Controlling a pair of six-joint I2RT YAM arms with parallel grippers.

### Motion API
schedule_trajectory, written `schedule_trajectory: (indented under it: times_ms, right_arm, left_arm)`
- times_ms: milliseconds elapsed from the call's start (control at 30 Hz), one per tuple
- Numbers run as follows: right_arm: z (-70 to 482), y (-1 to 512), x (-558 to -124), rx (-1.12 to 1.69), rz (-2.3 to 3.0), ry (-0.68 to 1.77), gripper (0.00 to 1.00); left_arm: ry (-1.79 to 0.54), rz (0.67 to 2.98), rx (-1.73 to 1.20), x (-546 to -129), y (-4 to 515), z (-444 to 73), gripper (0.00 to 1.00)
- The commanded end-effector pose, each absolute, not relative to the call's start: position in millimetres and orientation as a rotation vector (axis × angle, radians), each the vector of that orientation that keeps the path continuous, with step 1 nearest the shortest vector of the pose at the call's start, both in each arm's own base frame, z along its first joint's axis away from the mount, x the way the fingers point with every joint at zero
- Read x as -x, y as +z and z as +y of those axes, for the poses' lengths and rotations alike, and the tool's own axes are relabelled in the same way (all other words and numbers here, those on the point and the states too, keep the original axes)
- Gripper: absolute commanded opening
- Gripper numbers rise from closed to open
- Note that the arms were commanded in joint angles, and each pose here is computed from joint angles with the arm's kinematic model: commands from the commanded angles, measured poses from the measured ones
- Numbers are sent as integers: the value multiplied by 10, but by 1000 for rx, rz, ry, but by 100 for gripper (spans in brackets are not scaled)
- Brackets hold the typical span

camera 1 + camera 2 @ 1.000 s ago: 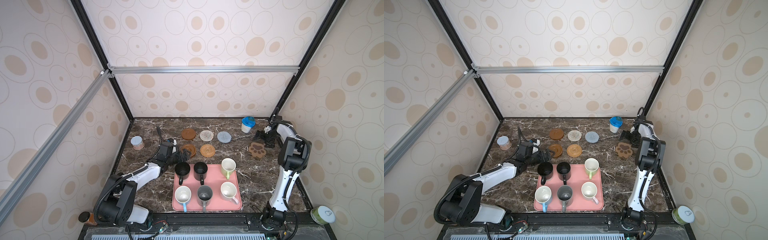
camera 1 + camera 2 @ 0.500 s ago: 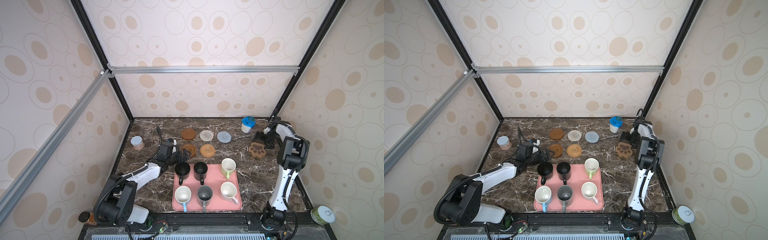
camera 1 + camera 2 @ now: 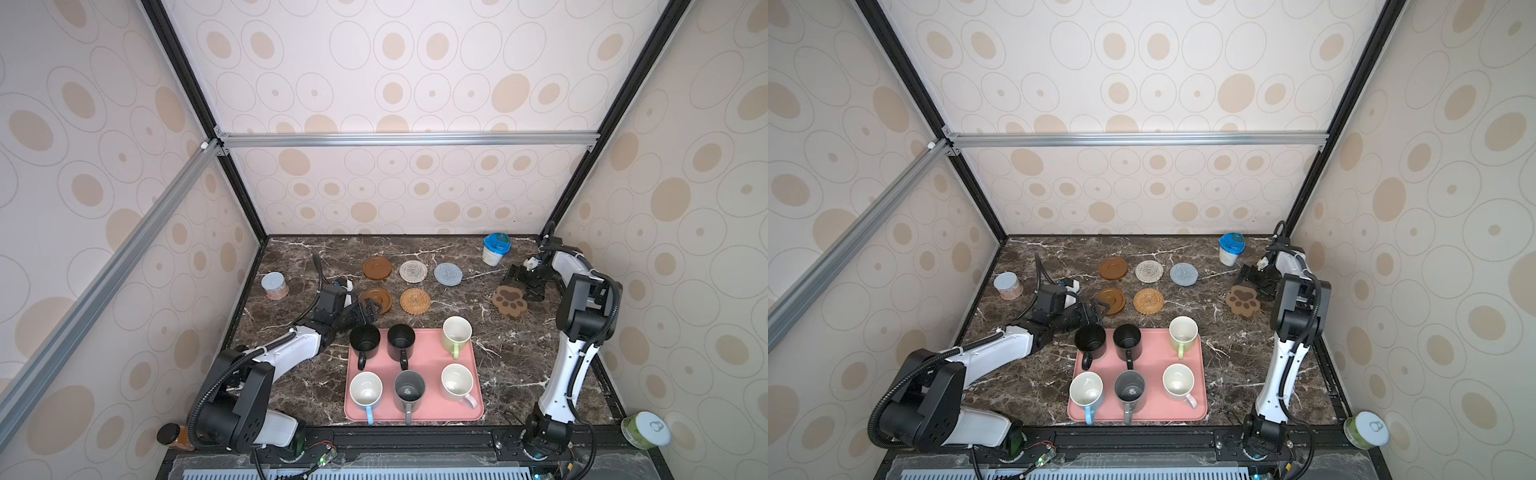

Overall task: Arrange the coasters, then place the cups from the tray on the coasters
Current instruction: 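Slide the paw-print cork coaster with the right gripper toward the rattan coaster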

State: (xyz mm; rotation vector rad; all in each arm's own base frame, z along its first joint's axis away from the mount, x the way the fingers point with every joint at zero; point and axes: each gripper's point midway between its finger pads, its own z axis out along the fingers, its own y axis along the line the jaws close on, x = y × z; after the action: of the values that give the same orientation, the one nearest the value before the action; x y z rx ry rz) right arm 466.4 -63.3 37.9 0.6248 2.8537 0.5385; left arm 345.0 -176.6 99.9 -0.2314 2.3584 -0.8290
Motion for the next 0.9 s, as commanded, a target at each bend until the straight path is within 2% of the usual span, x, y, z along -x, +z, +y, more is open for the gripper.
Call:
schedule_trajectory:
  times_ms: [0, 867]
  right_arm:
    - [-486, 217, -4449, -684, 2915, 625, 99]
    - [145, 143, -4365, -571, 2925, 725, 100]
  left_arm:
    - [-844, 2314, 243, -3493, 1120, -1752, 100]
    - [-849, 2307, 236, -3504, 1175, -1767, 100]
